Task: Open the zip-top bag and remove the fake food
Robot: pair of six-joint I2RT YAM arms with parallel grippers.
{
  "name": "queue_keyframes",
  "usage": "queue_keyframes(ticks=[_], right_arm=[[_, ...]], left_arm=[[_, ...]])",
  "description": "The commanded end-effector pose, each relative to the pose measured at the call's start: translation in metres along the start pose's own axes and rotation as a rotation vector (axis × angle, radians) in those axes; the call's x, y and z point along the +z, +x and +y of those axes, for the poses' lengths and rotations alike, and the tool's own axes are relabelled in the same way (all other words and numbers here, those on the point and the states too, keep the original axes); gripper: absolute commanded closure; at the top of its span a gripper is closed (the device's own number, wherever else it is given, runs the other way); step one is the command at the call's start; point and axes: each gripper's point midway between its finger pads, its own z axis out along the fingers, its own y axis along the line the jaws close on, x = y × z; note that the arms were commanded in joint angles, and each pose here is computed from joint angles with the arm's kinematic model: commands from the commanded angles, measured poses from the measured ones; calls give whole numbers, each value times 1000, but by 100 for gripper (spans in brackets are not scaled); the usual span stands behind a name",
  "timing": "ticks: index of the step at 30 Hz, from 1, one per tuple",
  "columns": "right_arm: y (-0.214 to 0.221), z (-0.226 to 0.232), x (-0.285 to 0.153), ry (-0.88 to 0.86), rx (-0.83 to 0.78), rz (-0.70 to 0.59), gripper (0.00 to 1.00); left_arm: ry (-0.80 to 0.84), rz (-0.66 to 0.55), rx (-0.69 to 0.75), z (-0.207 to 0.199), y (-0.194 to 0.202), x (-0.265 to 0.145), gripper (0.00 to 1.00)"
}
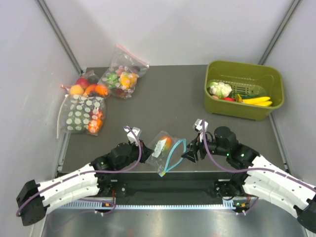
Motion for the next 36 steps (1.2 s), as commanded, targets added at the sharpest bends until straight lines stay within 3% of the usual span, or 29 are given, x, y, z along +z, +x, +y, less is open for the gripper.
queue_keyframes(ticks=[1, 8, 25, 31, 36], right_arm=[[-6, 15, 3, -41, 13, -43, 37], [-1, 30, 30, -102, 32, -88, 37], [15, -6, 79, 126, -21, -75, 28], [3, -2, 90, 91, -4, -164, 25], [3, -1, 107, 94, 23, -146, 22]], left_arm=[[51, -59, -11, -17, -22, 0, 100], [61, -49, -16, -19, -21, 1, 100], [149, -37, -19, -37, -22, -1, 100], [200, 6, -25, -45, -12, 6, 100], [218, 26, -18, -49, -7, 12, 100]])
